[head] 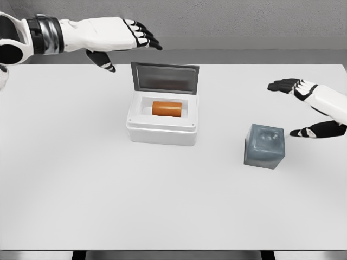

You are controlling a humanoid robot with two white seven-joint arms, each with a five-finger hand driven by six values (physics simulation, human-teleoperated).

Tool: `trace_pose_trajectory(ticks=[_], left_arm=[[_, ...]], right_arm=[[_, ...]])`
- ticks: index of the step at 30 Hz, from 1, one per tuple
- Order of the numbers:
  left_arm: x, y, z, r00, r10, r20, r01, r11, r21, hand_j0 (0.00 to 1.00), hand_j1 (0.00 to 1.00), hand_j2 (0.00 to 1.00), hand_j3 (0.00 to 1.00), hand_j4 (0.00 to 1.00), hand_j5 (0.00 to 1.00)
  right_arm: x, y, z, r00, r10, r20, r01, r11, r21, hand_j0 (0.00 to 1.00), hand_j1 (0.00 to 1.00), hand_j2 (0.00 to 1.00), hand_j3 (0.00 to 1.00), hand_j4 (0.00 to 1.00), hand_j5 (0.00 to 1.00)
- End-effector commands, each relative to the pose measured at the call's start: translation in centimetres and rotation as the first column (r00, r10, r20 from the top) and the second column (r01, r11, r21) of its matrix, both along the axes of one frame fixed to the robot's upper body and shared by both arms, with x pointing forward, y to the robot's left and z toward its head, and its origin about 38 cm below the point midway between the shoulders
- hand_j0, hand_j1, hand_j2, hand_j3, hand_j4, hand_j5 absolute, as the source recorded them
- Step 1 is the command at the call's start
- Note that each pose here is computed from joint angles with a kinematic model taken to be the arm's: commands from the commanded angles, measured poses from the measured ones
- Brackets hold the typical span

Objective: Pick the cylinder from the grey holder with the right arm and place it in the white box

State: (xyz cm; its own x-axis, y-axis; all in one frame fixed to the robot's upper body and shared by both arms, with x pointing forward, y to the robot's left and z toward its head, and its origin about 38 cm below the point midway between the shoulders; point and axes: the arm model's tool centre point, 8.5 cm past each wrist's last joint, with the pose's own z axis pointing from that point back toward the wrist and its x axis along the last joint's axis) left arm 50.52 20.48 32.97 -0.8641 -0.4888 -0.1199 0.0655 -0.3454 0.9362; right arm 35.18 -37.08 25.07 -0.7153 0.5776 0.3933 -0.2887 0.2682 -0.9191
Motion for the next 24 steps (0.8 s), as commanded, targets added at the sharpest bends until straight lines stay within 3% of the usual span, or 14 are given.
trace_pose_trajectory(ticks=[1, 3, 11, 17, 24], left_arm=[[0.7, 0.1, -1.0, 1.0, 0.03, -0.002, -0.03, 0.999, 0.04, 1.0, 1.0, 1.0, 1.0, 1.0, 1.0], [1.9, 0.0, -2.3, 0.998, 0.066, -0.011, -0.065, 0.995, 0.077, 1.0, 1.0, 1.0, 1.0, 1.0, 1.0], [3.0, -0.6, -2.6, 0.994, 0.094, 0.049, -0.102, 0.975, 0.197, 1.0, 1.0, 1.0, 1.0, 1.0, 1.0], [3.1, -3.0, -2.7, 0.998, 0.041, 0.054, -0.054, 0.961, 0.272, 1.0, 1.0, 1.0, 1.0, 1.0, 1.0], [3.5, -3.5, -3.4, 0.996, 0.04, 0.079, -0.065, 0.936, 0.345, 1.0, 1.0, 1.0, 1.0, 1.0, 1.0]], right_arm=[[0.1, -0.4, 0.3, 1.0, -0.014, 0.008, 0.014, 1.0, 0.022, 1.0, 1.0, 1.0, 1.0, 1.0, 1.0], [0.1, -0.4, 0.3, 1.0, -0.014, 0.007, 0.014, 1.0, 0.023, 1.0, 1.0, 1.0, 1.0, 1.0, 1.0], [0.0, -0.4, 0.2, 1.0, -0.015, 0.005, 0.015, 1.0, 0.023, 1.0, 1.0, 1.0, 1.0, 1.0, 1.0], [0.1, -0.5, 0.2, 1.0, -0.018, 0.003, 0.017, 1.0, 0.024, 1.0, 1.0, 1.0, 1.0, 1.0, 1.0], [0.1, -0.5, 0.2, 1.0, -0.017, 0.003, 0.017, 1.0, 0.025, 1.0, 1.0, 1.0, 1.0, 1.0, 1.0]])
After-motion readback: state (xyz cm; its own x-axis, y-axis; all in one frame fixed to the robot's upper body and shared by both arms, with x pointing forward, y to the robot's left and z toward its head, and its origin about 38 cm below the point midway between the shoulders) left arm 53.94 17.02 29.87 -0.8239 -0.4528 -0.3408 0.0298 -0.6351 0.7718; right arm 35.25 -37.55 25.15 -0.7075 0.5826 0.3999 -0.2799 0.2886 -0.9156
